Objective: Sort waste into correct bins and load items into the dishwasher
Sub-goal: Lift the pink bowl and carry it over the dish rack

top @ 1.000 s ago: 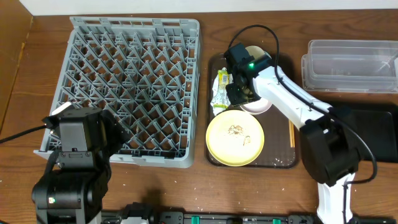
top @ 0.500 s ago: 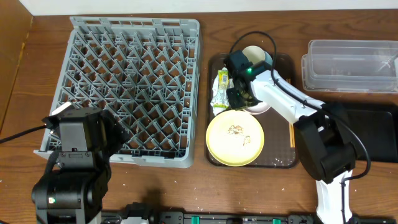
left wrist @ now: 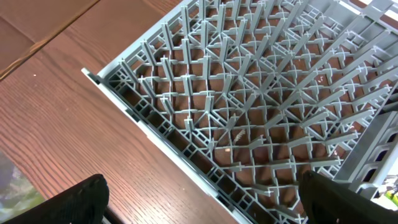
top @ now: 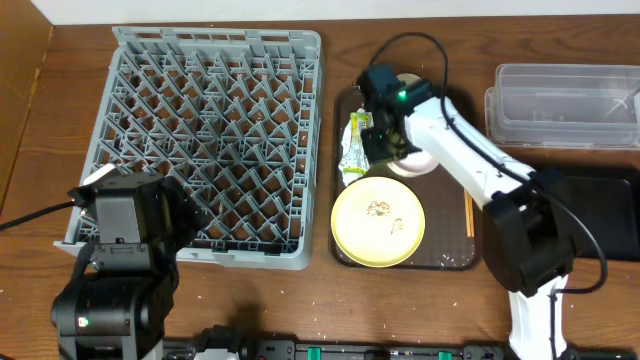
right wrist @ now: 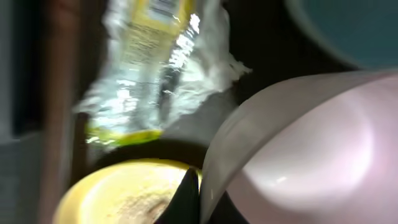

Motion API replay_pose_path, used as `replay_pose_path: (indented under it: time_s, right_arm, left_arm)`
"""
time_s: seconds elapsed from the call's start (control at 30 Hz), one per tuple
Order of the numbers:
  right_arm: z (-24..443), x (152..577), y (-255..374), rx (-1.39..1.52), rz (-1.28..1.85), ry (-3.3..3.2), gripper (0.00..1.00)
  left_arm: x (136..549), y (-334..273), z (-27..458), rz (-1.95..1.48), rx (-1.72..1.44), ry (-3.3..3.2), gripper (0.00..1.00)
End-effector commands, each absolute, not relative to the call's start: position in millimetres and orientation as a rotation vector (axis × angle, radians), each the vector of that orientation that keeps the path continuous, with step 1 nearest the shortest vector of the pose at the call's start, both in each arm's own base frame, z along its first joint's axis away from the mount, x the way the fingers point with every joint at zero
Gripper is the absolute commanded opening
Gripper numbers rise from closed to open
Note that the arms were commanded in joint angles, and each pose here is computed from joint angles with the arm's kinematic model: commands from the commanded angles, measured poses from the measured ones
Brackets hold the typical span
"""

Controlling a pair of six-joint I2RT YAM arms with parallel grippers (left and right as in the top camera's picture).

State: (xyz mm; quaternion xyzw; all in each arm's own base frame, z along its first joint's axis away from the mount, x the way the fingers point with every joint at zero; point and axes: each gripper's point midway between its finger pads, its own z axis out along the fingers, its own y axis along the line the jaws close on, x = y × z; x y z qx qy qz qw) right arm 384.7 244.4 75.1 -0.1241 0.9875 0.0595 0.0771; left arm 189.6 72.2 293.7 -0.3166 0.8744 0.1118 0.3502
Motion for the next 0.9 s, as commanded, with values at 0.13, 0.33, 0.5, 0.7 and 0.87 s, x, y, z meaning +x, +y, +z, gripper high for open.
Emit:
replay_pose_path:
  time_s: [0.13, 0.33, 0.5, 0.7, 0.87]
  right_arm:
    - [203, 394, 310, -0.508, 0.697, 2.650, 0.01]
    - [284, 395, 400, -0.747, 1.273, 2.165, 0.01]
    - [311, 402, 464, -0.696, 1.470, 1.925, 0.01]
    - [315, 370, 547, -0.672, 1.785, 1.612, 0.01]
    - [273, 361, 584, -0.476, 1.927, 1.637, 0.01]
  left_arm:
    - [189, 74, 298, 0.290, -0.844, 2.243, 0.98]
    - [189, 74, 298, 0.290, -0.844, 2.243, 0.98]
    - [189, 74, 298, 0.291, -0.844, 2.243, 0.98]
    - [189, 74, 298, 0.291, -0.845, 2.242, 0.98]
    - [189, 74, 298, 0.291, -0.844, 2.243, 0.98]
